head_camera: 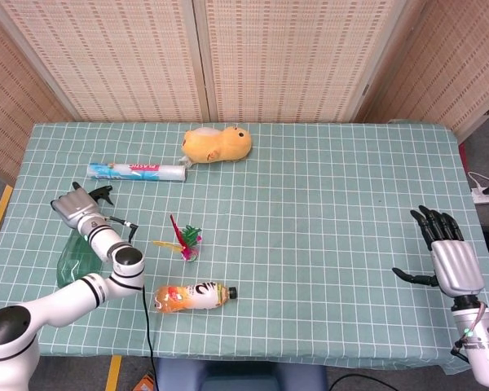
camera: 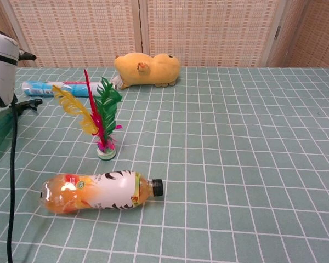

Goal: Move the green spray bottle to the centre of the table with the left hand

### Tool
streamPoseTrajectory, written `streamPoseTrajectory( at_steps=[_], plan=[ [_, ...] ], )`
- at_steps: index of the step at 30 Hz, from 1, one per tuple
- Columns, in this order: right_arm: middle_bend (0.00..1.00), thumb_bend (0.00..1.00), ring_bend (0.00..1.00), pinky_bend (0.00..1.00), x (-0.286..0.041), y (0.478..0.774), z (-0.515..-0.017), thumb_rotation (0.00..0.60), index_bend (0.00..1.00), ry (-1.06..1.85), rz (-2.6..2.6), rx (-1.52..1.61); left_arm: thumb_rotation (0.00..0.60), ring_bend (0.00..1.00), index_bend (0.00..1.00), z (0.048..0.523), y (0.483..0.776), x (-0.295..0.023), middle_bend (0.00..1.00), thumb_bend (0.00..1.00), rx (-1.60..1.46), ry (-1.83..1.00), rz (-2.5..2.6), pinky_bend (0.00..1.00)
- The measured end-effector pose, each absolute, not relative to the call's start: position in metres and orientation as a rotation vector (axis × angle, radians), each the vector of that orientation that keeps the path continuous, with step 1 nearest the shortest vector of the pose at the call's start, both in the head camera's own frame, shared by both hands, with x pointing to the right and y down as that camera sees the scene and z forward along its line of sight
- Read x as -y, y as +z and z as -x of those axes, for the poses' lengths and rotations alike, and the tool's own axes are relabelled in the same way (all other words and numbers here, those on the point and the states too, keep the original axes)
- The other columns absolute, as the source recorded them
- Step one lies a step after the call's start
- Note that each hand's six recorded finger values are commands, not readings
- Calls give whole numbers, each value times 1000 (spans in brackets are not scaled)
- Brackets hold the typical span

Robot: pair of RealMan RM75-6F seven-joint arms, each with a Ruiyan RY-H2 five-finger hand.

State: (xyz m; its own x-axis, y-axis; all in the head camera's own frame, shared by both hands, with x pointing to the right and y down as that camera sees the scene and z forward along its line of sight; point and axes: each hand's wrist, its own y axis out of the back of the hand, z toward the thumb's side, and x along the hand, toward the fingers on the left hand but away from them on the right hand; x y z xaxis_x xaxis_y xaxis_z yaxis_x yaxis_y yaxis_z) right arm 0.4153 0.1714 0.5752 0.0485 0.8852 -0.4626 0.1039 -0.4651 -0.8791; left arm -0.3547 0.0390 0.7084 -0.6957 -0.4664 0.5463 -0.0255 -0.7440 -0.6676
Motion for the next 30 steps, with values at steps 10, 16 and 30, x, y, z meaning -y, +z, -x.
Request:
streamPoseTrajectory(
  at_steps=[10, 16, 30],
  plan=[
    [0, 0, 0, 0, -172, 576, -415, 600, 28, 1491, 1661, 998, 600, 210, 47, 346, 714, -33, 239, 239, -965, -2490, 1089, 206],
    [0, 0, 0, 0, -172, 577, -415, 600, 29, 1492, 1667, 995, 600, 214, 50, 352, 718, -37, 249, 239, -974, -2530, 1077, 200],
    [0, 0, 0, 0, -173, 575, -415, 600, 34, 1480, 1668, 996, 600, 214, 36, 369, 728, -43, 264, 239, -1212, -2683, 1049, 147]
  ],
)
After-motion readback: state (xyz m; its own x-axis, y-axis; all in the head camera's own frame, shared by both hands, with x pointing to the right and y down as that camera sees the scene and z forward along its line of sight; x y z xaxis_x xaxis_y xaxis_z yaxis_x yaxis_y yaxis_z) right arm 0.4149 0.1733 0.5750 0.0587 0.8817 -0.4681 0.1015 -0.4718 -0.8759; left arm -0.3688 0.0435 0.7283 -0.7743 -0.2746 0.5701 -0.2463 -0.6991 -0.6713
